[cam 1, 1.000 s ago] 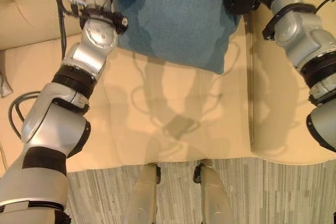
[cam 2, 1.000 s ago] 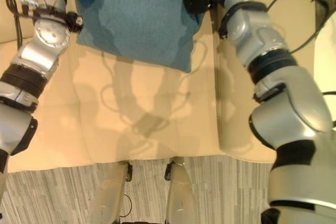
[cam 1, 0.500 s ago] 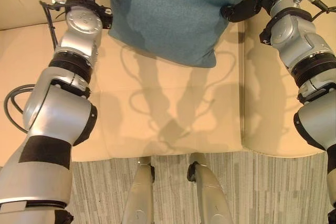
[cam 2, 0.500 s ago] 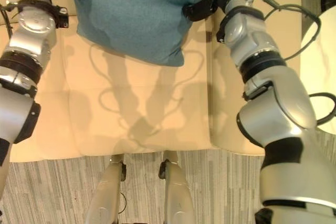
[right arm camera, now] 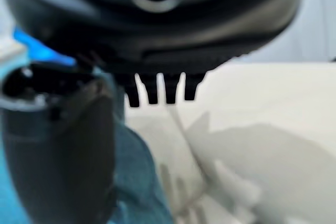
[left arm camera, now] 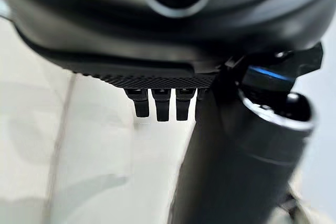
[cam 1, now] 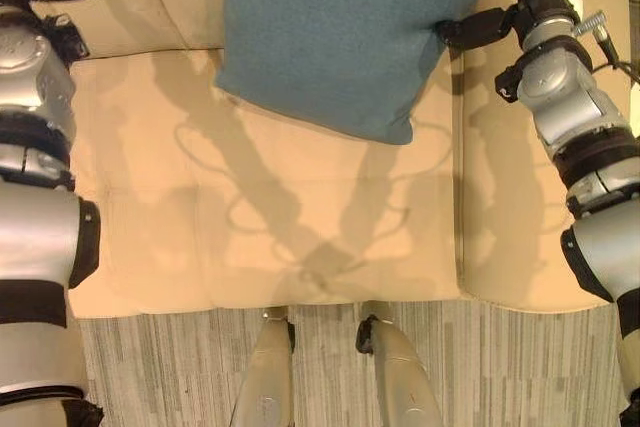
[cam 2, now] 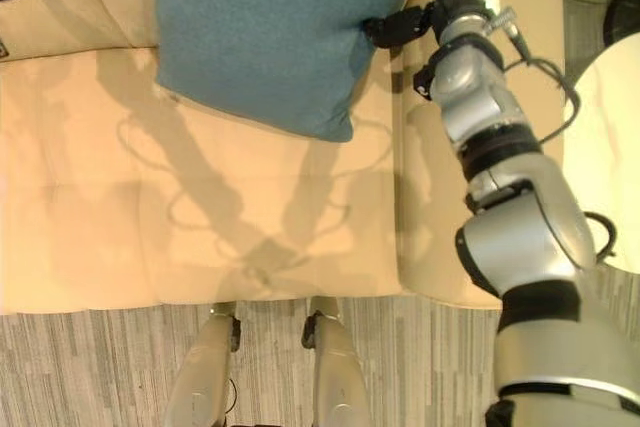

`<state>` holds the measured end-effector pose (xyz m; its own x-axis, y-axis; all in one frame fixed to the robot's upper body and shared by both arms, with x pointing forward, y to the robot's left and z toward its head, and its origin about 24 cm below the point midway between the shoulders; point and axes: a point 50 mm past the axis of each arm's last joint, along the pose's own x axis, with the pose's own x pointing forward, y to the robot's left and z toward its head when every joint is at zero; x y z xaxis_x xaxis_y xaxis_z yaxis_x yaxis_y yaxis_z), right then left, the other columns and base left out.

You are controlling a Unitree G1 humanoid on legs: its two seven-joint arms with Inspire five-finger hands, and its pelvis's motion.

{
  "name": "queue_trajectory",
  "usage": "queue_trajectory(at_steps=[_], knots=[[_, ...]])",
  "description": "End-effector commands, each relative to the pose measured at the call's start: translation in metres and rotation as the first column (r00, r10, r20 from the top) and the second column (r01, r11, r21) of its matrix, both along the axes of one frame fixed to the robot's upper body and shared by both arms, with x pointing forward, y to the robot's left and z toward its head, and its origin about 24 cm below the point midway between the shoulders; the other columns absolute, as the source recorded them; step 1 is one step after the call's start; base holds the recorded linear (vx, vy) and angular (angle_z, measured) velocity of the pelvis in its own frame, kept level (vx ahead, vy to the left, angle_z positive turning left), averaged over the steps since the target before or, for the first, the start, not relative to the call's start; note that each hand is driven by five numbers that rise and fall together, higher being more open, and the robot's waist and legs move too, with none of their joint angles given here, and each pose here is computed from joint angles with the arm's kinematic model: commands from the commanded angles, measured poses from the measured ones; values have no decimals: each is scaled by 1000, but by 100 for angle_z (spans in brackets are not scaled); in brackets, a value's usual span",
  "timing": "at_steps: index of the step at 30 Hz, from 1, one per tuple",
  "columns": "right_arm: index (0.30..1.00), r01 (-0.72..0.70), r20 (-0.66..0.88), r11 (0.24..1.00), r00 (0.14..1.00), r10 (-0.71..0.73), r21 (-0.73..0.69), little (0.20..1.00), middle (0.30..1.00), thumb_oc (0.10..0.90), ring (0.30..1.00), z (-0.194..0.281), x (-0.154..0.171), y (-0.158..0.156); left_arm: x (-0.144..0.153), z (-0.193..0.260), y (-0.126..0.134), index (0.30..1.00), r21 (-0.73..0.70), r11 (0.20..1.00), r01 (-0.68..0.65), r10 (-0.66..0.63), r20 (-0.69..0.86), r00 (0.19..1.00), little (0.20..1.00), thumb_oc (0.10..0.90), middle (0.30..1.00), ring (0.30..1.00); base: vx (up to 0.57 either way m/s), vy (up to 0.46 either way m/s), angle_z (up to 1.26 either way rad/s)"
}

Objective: Pick up all the scattered cushions and arrange them neatly on the sofa.

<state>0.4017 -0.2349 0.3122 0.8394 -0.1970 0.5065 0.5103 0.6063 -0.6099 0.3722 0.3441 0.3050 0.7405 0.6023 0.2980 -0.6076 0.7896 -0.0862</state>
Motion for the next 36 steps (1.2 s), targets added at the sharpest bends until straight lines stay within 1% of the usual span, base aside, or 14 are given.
queue_trajectory(at_steps=[1,7,12,14,18,19,20,21,24,31,32,33,34,36], knots=[[900,179,232,983,958,-168,-29,900,900,800,900,21,-22,-33,-2,-33,5,900,20,1000,16,-15,-14,1000,900,800,900,900,58,60,7],[900,195,274,973,936,-222,122,900,900,800,900,-14,-34,-49,-9,-105,0,900,-35,996,81,-84,-88,993,900,800,900,900,26,12,3],[900,266,97,956,955,-279,126,900,900,800,900,-99,-60,-85,-63,-235,10,900,-50,998,43,-61,-449,891,900,800,900,900,65,5,-2],[900,316,-44,936,949,-313,154,900,900,800,900,-152,-81,-100,-115,-313,3,900,-197,980,-34,-93,-601,793,900,800,900,900,88,15,-18],[900,377,-202,920,914,-351,107,900,900,800,900,-196,-112,-122,-177,-375,-7,900,-319,935,-153,-139,-728,671,900,800,900,900,58,-6,-3],[900,423,-282,900,880,-382,100,900,900,800,900,-218,-134,-135,-232,-411,-15,900,-428,843,-325,-165,-781,602,900,800,900,900,45,-4,-3],[900,424,-285,900,879,-382,98,900,900,800,900,-219,-135,-135,-233,-412,-15,900,-429,843,-325,-167,-783,600,900,800,900,900,99,-7,-4],[900,476,-316,868,853,-416,141,900,900,800,900,-233,-154,-144,-293,-441,-29,900,-501,683,-531,-180,-821,542,900,800,900,900,46,-2,-6],[900,527,-296,823,837,-460,211,900,900,800,900,-240,-166,-150,-332,-453,-40,900,-483,592,-645,-173,-858,484,900,800,900,900,-77,26,-12],[900,681,-485,644,719,-497,348,900,900,800,900,-305,-198,-152,-377,-470,-81,900,-401,606,-687,-313,-914,257,900,800,900,900,-309,153,-13],[900,724,-590,610,657,-468,322,900,900,800,900,-332,-215,-147,-404,-473,-97,900,-350,635,-689,-379,-918,118,900,800,900,900,-202,189,-31],[900,723,-590,611,658,-468,322,900,900,800,900,-332,-215,-147,-404,-473,-97,900,-350,635,-689,-379,-918,118,900,800,900,900,-351,446,-25],[900,760,-693,576,590,-414,302,900,900,800,900,-360,-233,-137,-409,-476,-111,900,-351,736,-579,-444,-896,-21,900,800,900,900,-171,257,-4],[900,780,-764,560,534,-361,280,900,900,800,900,-378,-247,-129,-401,-480,-126,900,-402,766,-501,-490,-870,-52,900,800,900,900,-291,393,-16]])
